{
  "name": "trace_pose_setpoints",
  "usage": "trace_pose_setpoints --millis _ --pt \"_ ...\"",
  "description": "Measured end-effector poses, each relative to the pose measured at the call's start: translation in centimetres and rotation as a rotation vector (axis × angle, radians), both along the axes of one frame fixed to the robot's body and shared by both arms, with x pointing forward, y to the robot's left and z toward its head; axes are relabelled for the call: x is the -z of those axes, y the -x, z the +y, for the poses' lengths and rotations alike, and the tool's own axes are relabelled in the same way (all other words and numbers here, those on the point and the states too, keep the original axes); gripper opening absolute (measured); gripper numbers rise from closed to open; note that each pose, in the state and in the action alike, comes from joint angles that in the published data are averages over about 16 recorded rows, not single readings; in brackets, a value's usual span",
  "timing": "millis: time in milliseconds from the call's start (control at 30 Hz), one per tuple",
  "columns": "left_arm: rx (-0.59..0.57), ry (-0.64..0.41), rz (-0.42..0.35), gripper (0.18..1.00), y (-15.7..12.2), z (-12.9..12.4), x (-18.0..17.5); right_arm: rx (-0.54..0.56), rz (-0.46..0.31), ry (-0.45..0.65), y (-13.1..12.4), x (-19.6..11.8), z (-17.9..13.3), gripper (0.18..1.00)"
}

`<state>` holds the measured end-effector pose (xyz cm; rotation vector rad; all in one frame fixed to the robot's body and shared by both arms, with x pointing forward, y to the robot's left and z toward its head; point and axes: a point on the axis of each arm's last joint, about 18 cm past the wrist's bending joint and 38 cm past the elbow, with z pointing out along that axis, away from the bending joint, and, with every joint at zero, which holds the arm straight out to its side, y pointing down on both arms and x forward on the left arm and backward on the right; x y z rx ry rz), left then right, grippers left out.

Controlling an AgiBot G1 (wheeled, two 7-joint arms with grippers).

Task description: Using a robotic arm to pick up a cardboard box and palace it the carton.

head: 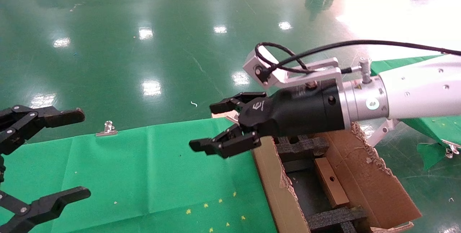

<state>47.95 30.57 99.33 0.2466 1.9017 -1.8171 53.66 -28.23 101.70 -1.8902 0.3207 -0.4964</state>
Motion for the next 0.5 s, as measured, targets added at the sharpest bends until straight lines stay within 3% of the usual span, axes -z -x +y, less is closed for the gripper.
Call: trace_pose_setpoints --millis 267,500 --pt "0.000 0.000 0.000 1.001 0.0 0.0 0.0 -0.146 -0.094 -0.044 1.7 0.8 0.1 1.001" --pt "0.000 0.000 0.000 1.001 0.0 0.0 0.0 -0.203 -0.145 -0.068 2.6 1.2 0.0 1.001"
